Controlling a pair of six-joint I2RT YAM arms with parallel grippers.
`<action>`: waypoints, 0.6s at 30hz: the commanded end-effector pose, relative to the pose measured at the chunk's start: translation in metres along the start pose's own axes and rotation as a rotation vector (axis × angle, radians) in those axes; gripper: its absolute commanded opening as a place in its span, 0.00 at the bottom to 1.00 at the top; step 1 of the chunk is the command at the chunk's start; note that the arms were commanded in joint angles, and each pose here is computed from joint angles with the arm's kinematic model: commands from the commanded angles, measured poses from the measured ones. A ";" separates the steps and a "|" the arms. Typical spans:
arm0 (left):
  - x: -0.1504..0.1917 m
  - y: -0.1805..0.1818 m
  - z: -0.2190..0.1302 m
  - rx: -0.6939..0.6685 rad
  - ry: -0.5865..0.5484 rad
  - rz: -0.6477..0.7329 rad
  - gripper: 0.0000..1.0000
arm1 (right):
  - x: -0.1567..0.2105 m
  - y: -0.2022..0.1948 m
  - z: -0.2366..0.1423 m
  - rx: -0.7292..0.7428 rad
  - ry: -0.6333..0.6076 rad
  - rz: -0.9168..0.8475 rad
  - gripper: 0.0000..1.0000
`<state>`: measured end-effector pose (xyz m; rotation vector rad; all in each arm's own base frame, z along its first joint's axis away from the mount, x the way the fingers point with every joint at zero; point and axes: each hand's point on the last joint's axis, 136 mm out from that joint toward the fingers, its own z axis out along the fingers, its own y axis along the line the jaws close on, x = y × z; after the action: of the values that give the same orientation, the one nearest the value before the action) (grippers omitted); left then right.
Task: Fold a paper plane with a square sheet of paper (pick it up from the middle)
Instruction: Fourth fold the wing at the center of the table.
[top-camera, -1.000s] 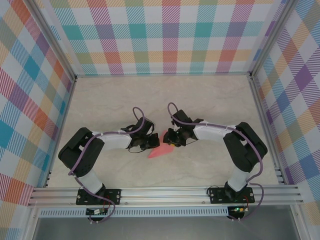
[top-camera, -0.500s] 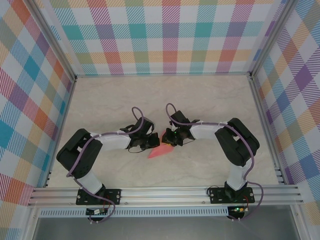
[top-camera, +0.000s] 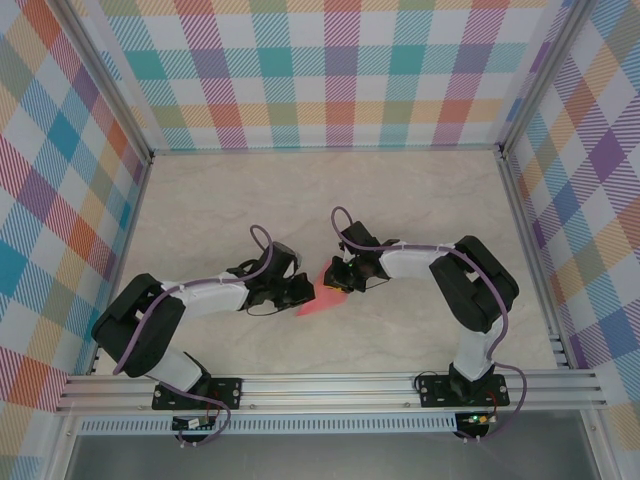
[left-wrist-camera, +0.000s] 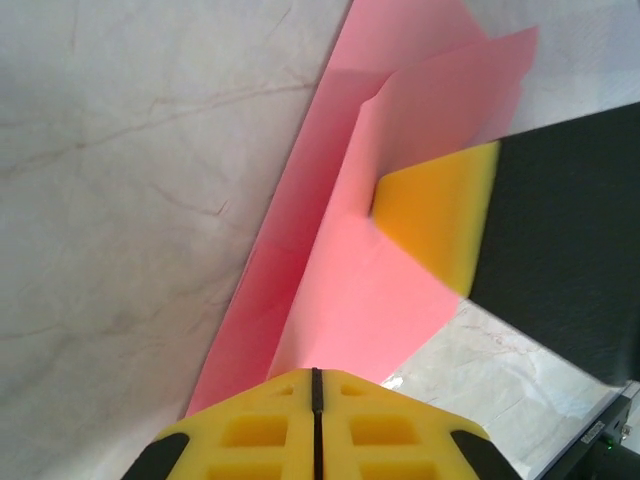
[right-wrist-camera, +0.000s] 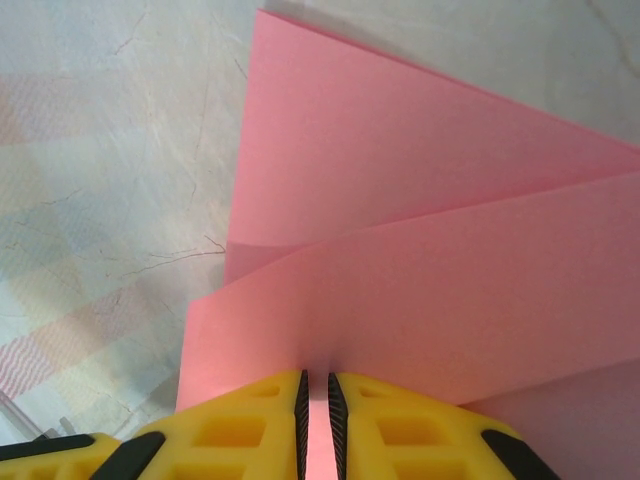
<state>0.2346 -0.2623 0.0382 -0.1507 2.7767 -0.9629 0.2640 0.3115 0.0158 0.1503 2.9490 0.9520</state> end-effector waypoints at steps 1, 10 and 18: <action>0.010 0.003 0.000 -0.007 0.024 -0.022 0.08 | 0.010 -0.038 0.012 0.135 0.034 0.040 0.17; 0.019 0.031 0.006 -0.105 0.046 -0.054 0.08 | 0.013 -0.045 0.017 0.156 0.048 0.053 0.17; 0.018 0.023 0.002 -0.078 0.040 -0.049 0.08 | 0.014 -0.048 0.018 0.167 0.055 0.058 0.17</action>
<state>0.2283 -0.2551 0.0246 -0.2024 2.8238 -0.9048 0.2638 0.3117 0.0144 0.1553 2.9636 0.9422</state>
